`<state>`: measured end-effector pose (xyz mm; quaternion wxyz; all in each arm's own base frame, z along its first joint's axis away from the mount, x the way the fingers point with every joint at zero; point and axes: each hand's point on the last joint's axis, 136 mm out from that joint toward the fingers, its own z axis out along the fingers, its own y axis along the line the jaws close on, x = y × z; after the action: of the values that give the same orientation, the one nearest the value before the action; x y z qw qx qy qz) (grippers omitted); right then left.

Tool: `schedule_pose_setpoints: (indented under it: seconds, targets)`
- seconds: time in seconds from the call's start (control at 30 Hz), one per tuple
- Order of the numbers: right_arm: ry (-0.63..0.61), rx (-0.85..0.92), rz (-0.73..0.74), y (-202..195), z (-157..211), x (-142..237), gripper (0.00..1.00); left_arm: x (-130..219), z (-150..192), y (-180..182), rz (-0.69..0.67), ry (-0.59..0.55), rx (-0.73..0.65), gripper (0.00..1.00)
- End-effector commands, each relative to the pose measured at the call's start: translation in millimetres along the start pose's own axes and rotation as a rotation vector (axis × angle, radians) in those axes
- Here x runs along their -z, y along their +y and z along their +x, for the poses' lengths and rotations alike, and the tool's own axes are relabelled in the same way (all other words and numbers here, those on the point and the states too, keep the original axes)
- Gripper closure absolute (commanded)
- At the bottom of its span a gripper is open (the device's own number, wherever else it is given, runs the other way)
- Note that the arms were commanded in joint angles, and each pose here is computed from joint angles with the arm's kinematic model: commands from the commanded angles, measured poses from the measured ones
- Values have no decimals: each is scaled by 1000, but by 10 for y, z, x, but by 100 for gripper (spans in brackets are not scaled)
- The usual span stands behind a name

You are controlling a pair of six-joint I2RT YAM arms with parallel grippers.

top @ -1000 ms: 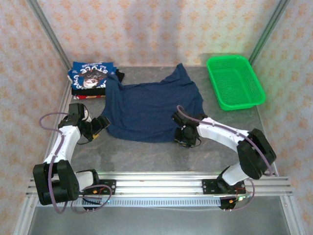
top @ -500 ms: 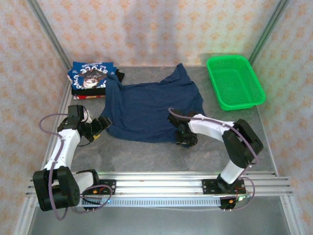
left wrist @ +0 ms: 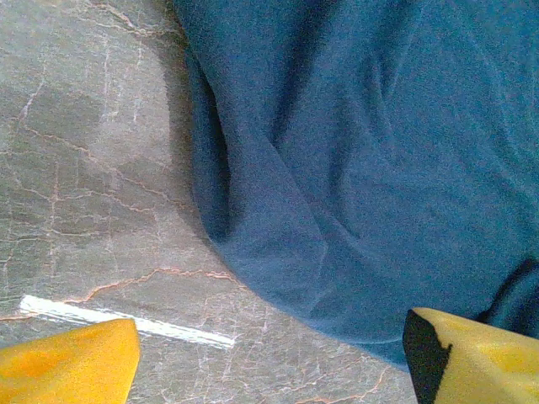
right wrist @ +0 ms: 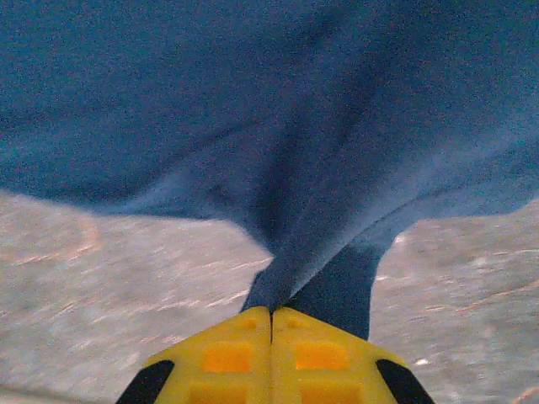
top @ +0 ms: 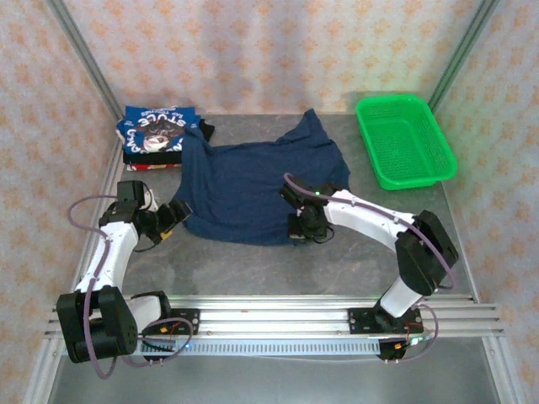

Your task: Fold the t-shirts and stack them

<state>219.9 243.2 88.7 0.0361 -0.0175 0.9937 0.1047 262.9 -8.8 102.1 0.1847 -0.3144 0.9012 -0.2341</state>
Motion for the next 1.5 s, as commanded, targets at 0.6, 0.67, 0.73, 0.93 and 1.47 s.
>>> schedule_pose_setpoints:
  seconds: [0.6, 0.67, 0.73, 0.93, 1.47]
  targets:
    - [92, 189, 50, 687, -583, -458, 99, -39, -5, 84, -31, 5, -12, 18]
    - [103, 200, 52, 665, -661, -487, 96, -37, -10, 82, -30, 4, -13, 18]
    - [139, 209, 39, 661, -680, -567, 90, -42, -9, 84, -31, 5, -10, 18]
    - [91, 133, -6, 624, -716, -430, 54, -18, -10, 80, -34, 1, -13, 18]
    - [-4, -299, -178, -569, 263, -95, 54, 3, -282, -46, -14, -55, 55, 18]
